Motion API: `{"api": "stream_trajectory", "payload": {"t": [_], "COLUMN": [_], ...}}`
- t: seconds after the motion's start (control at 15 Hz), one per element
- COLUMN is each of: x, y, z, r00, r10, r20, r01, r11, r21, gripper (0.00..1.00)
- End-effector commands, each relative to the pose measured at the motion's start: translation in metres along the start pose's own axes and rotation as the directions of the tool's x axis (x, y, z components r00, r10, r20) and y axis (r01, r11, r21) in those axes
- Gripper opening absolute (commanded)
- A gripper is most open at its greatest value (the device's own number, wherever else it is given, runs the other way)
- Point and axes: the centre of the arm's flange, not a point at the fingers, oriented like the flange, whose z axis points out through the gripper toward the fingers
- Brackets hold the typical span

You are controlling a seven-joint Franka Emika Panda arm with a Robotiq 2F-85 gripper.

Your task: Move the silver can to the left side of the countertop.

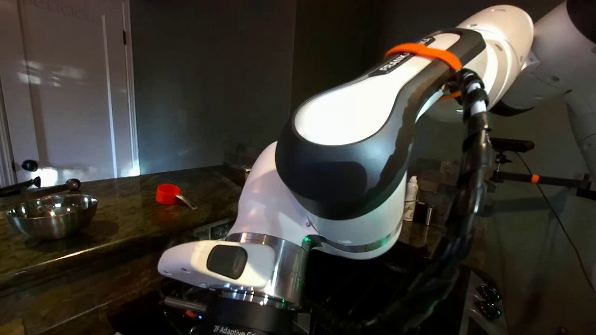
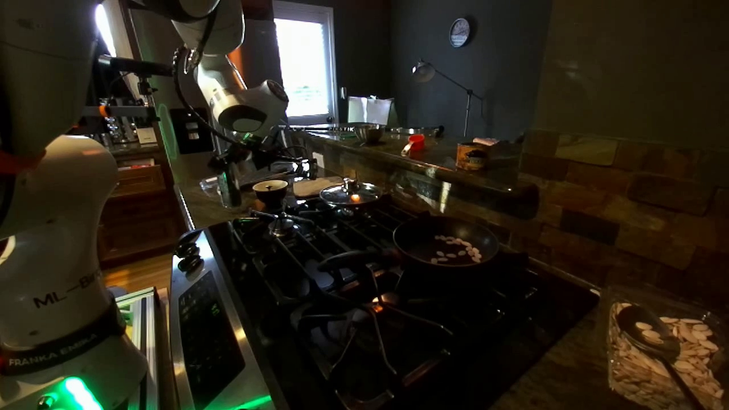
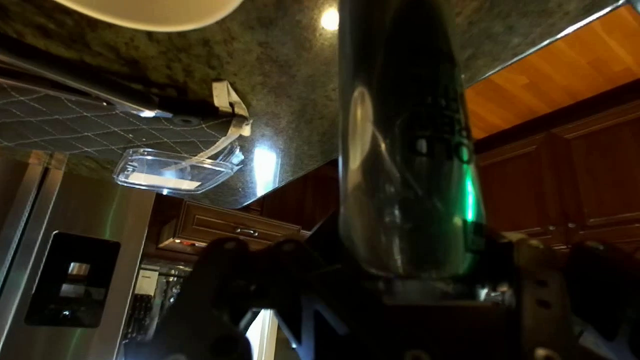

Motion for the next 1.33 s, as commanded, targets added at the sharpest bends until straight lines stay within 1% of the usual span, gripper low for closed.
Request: {"api": "stream_trajectory", "payload": {"t": [0.0,0.27,0.6,0.67,0.73,0.8,0.87,0.93,1.0,1.07,1.13,1.2,1.27], "x": [-0.008,-0.012,-0.019,-0.020,-0.022,-0.023,-0.024,-0.025,-0.026,-0.026,-0.025,-0.023,-0.021], "y": [0.030,0.030,0.031,0.031,0.031,0.031,0.031,0.032,0.031,0.031,0.031,0.030,0.028], "z": [0.028,0.030,0.029,0.029,0.028,0.028,0.028,0.029,0.028,0.027,0.025,0.021,0.016], "r00": [0.999,0.997,0.996,0.996,0.995,0.995,0.995,0.994,0.994,0.993,0.992,0.991,0.989], "r10": [0.030,0.051,0.073,0.079,0.085,0.090,0.095,0.100,0.104,0.108,0.114,0.120,0.127], "r20": [0.022,0.058,0.051,0.049,0.046,0.044,0.043,0.043,0.044,0.046,0.048,0.061,0.080], "r01": [-0.030,-0.054,-0.076,-0.082,-0.087,-0.092,-0.097,-0.102,-0.106,-0.110,-0.116,-0.122,-0.130], "r11": [0.999,0.998,0.996,0.996,0.995,0.995,0.994,0.994,0.993,0.993,0.992,0.992,0.991], "r21": [0.023,0.035,0.046,0.047,0.047,0.047,0.047,0.048,0.049,0.045,0.041,0.037,0.029], "gripper": [0.23,0.23,0.23,0.57,0.40,0.41,0.51,0.74,0.76,0.81,0.90,0.96,1.00]}}
